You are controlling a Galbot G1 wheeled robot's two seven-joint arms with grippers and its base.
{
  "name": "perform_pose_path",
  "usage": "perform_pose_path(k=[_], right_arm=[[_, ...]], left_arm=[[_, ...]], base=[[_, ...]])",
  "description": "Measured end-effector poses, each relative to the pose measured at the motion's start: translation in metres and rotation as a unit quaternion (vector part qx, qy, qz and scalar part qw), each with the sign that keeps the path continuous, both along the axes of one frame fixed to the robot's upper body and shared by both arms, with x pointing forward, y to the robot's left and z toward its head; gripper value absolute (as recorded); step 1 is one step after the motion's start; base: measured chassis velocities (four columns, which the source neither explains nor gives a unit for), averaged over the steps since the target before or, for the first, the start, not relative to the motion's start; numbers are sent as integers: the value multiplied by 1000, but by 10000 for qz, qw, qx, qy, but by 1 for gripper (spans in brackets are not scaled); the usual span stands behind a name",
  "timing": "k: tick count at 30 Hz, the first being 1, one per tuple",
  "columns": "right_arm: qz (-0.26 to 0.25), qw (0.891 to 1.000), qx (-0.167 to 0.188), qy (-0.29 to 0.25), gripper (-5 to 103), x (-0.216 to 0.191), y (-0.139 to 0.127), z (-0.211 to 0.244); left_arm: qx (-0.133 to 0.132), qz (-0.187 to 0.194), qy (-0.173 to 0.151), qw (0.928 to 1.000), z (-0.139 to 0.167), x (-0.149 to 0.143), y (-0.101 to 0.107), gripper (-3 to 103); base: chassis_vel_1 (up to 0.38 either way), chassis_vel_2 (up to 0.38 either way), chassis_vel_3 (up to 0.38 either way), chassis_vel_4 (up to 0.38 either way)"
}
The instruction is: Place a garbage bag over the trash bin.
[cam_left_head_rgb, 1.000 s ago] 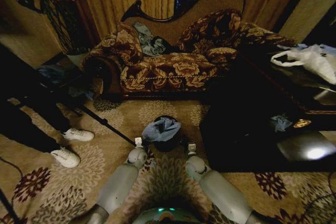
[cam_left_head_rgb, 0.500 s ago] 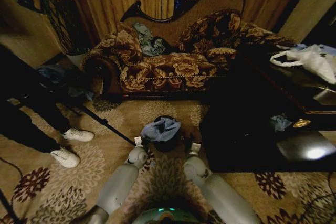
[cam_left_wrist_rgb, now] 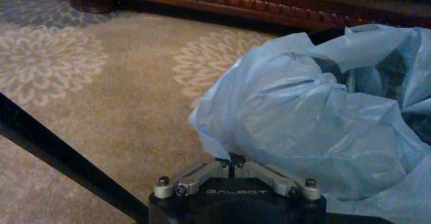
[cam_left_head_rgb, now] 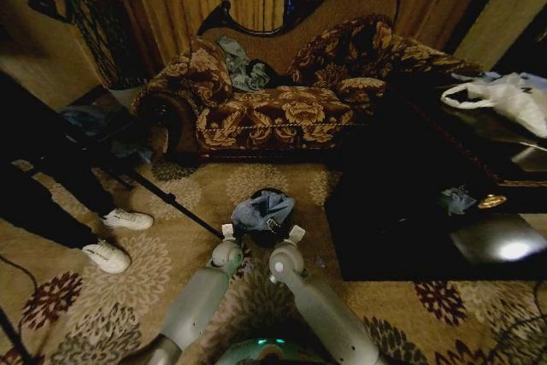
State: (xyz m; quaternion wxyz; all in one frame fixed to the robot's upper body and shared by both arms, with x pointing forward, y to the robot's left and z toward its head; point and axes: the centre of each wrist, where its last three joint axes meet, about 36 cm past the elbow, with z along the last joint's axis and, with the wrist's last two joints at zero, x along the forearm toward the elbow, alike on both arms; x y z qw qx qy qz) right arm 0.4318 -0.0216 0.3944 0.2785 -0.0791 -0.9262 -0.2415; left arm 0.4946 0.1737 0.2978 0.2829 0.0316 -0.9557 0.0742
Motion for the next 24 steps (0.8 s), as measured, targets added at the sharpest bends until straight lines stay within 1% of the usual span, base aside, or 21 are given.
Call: perform_pose_path(k=[2,4,5,8,9,10,11,12,15,16,18,19,20,21,23,24], right_arm=[[21,10000,-43,-2,90,1,-1,-4],[30,10000,-48,-2,90,2,-1,-5],[32,10000,-48,-3,80,2,-1,-5],[67,10000,-41,-15,80,3,1,-6],[86,10000,-36,-23,69,4,2,-6],[94,9999,-34,-25,63,4,3,-6],[99,9999,-35,-26,63,4,3,-6],[110,9999,-56,-38,51,4,4,-7],[131,9998,-103,-60,51,4,4,-10],[136,9998,-116,-60,41,4,3,-11],[138,9998,-133,-61,30,4,2,-11],[138,9998,-133,-61,30,4,2,-11],[140,9998,-141,-64,25,4,1,-12],[142,9998,-145,-68,25,4,1,-11],[147,9997,-157,-82,14,6,0,-11],[147,9997,-157,-82,14,6,0,-11]], left_arm=[[12,3,-2,10000,-1,0,0,0],[15,2,-3,10000,-1,0,0,0],[18,3,-3,10000,-1,1,0,0],[27,6,-8,10000,-1,2,1,0],[34,7,-12,10000,-2,2,1,0],[39,8,-12,10000,-2,3,1,0],[43,9,-13,10000,-2,3,1,0],[50,11,-10,10000,-3,4,1,0],[60,16,-8,10000,-5,4,1,0],[67,22,-7,10000,-6,4,2,0],[74,26,-12,10000,-6,5,2,0],[74,26,-12,10000,-6,5,2,0],[77,25,-14,10000,-6,5,3,0],[79,25,-14,10000,-6,5,3,0],[89,29,-18,10000,-5,7,3,0],[89,29,-18,10000,-5,7,3,0]], base=[[0,0,0,0],[0,0,0,0],[0,0,0,0],[0,0,0,0],[0,0,0,0],[0,0,0,0],[0,0,0,0],[0,0,0,0],[0,0,0,0],[0,0,0,0],[0,0,0,0],[0,0,0,0],[0,0,0,0],[0,0,0,0],[0,0,0,0],[0,0,0,0]])
